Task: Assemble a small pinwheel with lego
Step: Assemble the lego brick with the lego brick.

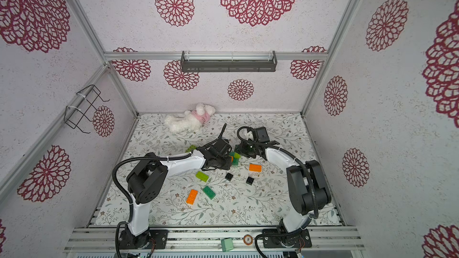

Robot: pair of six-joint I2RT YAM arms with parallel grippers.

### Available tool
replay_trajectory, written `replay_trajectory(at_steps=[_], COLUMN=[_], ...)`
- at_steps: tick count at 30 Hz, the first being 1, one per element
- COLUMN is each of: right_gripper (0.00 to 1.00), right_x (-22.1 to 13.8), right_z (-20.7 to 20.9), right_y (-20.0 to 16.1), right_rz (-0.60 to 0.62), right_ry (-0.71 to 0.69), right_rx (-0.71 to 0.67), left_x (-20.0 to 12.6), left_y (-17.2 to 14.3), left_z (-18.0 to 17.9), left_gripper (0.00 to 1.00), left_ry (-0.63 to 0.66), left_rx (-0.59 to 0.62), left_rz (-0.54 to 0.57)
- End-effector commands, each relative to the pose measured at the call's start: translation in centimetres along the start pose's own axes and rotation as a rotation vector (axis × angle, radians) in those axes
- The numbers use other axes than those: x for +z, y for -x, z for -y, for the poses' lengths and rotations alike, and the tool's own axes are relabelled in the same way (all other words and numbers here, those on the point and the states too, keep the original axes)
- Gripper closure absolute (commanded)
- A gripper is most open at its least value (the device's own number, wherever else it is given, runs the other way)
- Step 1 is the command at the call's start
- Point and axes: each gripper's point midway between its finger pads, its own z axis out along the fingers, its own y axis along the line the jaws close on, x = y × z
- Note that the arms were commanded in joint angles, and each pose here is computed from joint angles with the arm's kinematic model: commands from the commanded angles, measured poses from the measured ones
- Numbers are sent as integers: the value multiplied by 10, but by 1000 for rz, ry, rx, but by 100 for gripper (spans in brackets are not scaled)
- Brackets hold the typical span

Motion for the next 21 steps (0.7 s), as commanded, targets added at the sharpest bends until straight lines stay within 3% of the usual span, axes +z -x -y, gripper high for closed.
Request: replay_trajectory(at_steps=[1, 21], right_gripper=[83, 91], right_x=[1, 14], right_z=[-3, 10], right_y=[3, -4], right_rz=[3, -22], right_ry=[20, -3], right_rx=[-16, 10], left_x=[1, 2], left_y=[2, 4], left_z=[8, 18], left_gripper=[78, 77], left_ry=[-16, -27], left_rx=[6, 23], left_rz=[-8, -4])
